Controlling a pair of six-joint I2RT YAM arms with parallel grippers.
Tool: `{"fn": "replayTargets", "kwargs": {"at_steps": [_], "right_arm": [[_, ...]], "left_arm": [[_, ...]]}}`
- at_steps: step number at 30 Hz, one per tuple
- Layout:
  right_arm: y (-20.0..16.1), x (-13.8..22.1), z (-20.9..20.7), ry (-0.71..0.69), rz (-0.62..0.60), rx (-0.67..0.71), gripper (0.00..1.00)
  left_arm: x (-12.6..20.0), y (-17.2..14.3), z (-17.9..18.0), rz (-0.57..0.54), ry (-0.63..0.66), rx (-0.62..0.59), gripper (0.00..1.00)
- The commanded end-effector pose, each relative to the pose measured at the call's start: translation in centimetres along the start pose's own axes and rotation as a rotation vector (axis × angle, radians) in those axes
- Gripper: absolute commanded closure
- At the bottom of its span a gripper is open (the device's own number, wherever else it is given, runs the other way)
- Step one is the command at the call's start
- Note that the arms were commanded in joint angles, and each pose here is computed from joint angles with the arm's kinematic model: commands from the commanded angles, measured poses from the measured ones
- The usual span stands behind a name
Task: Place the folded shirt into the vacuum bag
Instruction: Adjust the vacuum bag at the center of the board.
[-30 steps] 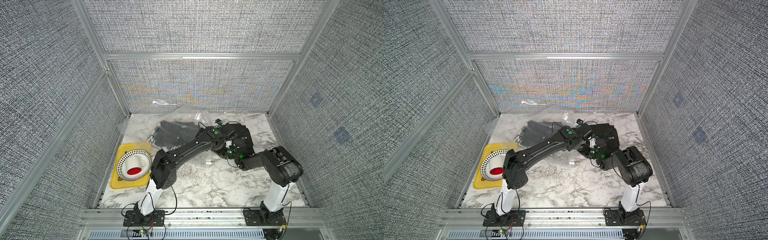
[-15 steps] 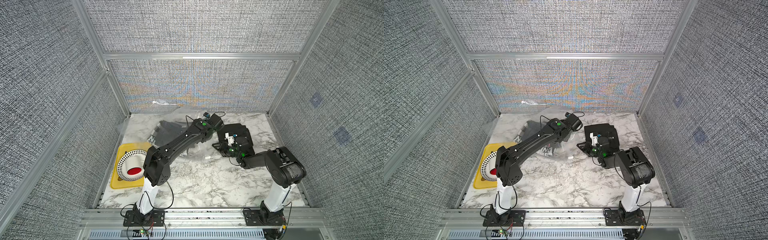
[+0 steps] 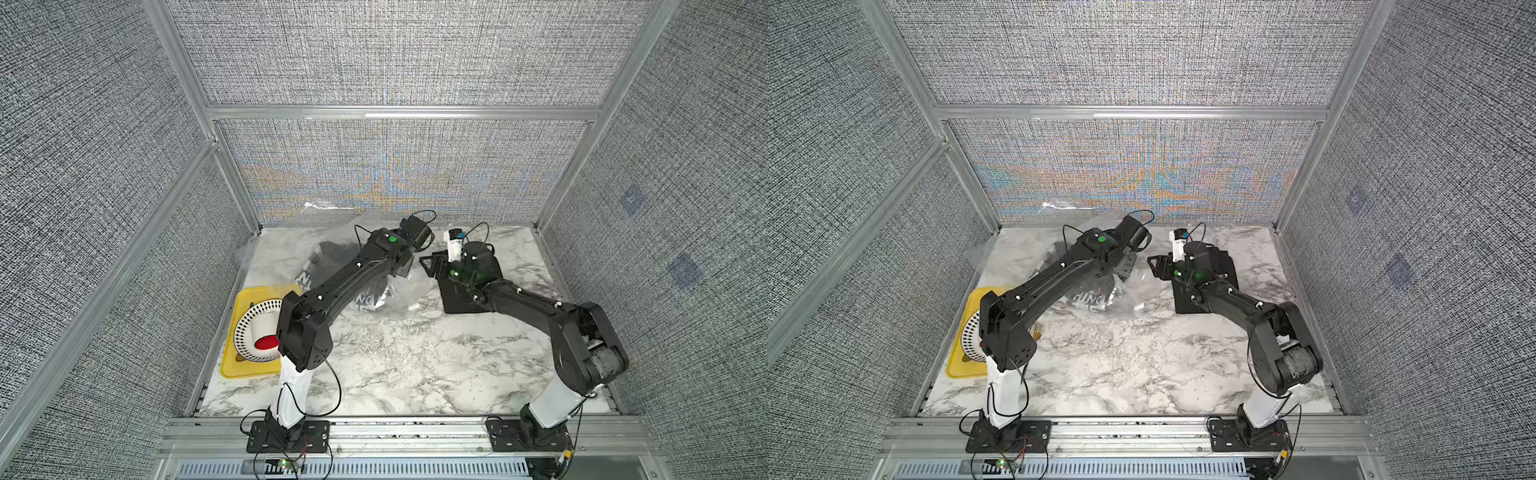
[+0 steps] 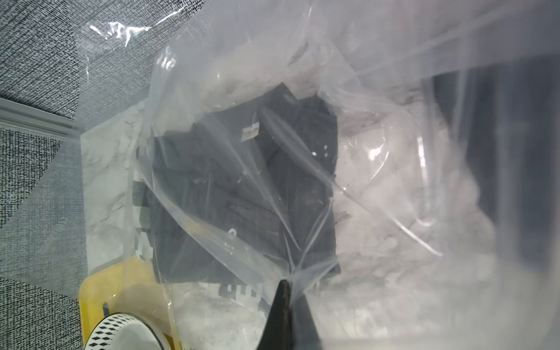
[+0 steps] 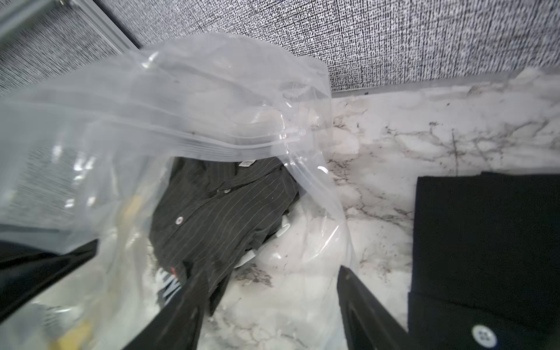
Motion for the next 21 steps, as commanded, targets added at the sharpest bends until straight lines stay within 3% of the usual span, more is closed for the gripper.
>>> {"fn": "replayTargets", "kwargs": {"at_steps": [1,8,13,19,21], "right_arm": [[-1.2,-0.8,-0.4,-0.122,0.040,0.218,0.30],[-2.8,-2.9,0.1,-0.189,0.059,0.405,0.31],[-2.6,-4.6,0.4,-0.240,0.061,0.453,0.32],[-2.4,-7.0,-0.6,-0.332,0.077,0.461,0.52],[-2.7,-6.9,-0.9,-0.333,0.069,0.447,0.65]], "left_arm": [[0.7,0.0,0.2,-0.016,-0.021,-0.001,0.96],[3.6,-0.4,1.7,-0.058,-0.032,0.008,0.97],[3.9,-0.6,1.9,-0.061,-0.036,0.008,0.97],[3.5,-0.7,2.1,-0.054,-0.039,0.021,0.97],[3.4,-0.6,2.2,-0.059,-0.042,0.025,0.97]]}}
Point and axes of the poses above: each gripper's point midway between its finger pads, its own x axis back along the fingers, its own z axis along the line the jaws close on, y = z × x, the point moved 10 cm from there along x, back along the fingers, and after that the axes turned 11 degrees about -x, right-handed, at the moved point
